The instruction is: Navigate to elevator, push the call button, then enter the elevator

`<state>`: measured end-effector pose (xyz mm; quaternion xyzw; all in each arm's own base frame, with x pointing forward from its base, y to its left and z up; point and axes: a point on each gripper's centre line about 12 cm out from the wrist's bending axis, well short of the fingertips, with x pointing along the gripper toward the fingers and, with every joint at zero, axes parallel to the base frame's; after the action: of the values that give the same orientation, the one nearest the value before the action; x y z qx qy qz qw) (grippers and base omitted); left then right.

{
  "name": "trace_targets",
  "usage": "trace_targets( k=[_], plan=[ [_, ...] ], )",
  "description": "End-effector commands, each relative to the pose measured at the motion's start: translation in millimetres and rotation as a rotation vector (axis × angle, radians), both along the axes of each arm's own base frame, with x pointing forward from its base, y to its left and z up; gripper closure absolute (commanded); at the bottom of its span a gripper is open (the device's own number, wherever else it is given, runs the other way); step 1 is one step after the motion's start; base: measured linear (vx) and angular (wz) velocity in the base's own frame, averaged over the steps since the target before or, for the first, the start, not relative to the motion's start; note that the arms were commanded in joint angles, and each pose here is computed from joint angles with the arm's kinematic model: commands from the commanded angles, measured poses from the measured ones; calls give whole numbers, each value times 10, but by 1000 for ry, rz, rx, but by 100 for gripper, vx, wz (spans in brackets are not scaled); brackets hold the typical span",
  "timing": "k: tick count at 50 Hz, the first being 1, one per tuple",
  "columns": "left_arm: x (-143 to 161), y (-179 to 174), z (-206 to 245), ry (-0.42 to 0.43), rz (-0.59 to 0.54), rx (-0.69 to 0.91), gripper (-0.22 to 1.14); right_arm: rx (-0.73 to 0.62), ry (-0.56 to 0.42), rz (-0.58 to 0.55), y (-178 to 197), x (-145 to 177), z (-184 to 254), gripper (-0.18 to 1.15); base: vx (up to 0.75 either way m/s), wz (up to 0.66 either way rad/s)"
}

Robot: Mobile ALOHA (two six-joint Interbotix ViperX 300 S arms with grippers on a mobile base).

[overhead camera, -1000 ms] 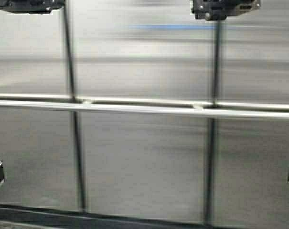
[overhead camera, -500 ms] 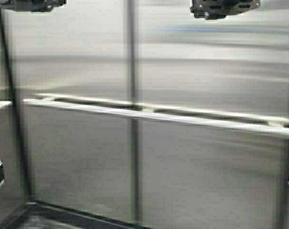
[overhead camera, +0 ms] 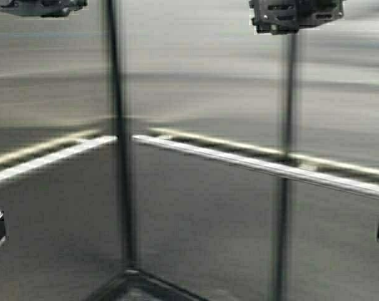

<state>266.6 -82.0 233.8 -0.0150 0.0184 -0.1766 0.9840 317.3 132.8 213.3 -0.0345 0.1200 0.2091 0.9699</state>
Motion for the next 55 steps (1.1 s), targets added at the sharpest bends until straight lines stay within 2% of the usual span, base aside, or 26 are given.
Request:
trace_targets(
  k=[1,15,28,44,55],
  plan=[
    [32,0,83,-26,3,-14,89,15,-40,4,24,31,135,91,21,55],
    [46,-3,48,-11,3,-19,89,15,-40,4,26,35,136,91,20,63],
    [125,-23,-98,41,4,-7,89,8,-20,3,9,-7,60,91,18,76],
    [80,-16,91,-37,-1,-32,89,16,-23,1,11,2,81,91,16,74],
    [70,-15,122,-48,-2,-47,89,27,-47,1,33,56,174,91,12,54]
  ],
)
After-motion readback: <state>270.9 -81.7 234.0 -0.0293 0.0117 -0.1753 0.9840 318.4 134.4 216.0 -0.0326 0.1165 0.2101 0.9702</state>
